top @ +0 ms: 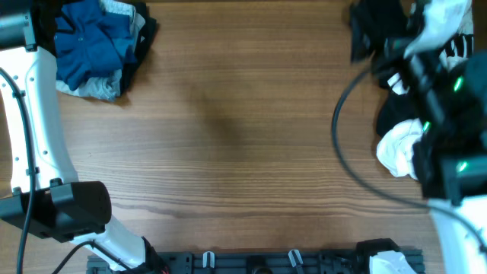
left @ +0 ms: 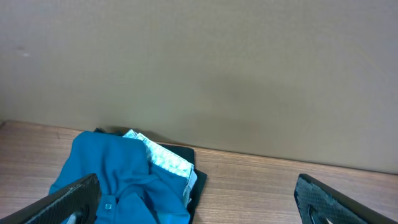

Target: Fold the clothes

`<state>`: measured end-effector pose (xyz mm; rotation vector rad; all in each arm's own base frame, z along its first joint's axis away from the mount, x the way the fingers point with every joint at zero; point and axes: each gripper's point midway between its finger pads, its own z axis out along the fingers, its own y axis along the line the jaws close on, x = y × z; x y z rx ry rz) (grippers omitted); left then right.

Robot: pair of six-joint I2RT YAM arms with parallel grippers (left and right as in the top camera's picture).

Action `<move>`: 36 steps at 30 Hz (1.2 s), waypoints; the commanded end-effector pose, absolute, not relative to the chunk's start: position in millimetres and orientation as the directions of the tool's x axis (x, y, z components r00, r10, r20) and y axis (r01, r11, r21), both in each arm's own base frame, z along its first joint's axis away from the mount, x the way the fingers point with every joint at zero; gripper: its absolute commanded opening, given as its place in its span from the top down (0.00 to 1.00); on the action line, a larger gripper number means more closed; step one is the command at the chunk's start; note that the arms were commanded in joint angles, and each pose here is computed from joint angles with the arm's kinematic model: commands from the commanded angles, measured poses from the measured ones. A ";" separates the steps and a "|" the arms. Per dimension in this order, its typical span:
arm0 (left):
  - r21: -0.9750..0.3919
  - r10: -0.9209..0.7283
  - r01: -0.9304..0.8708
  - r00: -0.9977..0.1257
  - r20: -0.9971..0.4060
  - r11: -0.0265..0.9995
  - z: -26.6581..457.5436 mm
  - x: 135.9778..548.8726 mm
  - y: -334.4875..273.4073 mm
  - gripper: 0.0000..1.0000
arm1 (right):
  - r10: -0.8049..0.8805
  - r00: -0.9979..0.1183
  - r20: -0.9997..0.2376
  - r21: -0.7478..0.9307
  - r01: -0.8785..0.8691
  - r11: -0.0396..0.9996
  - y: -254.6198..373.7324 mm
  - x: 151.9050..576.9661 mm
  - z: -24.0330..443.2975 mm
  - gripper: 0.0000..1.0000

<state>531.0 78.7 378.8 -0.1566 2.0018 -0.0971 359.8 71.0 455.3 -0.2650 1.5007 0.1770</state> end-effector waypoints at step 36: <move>-0.152 -0.167 -0.069 -0.423 -0.891 0.986 375.0 532.1 79.9 0.00 | 0.028 0.003 -1.000 0.027 -0.210 0.977 45.6 242.3 177.0 0.00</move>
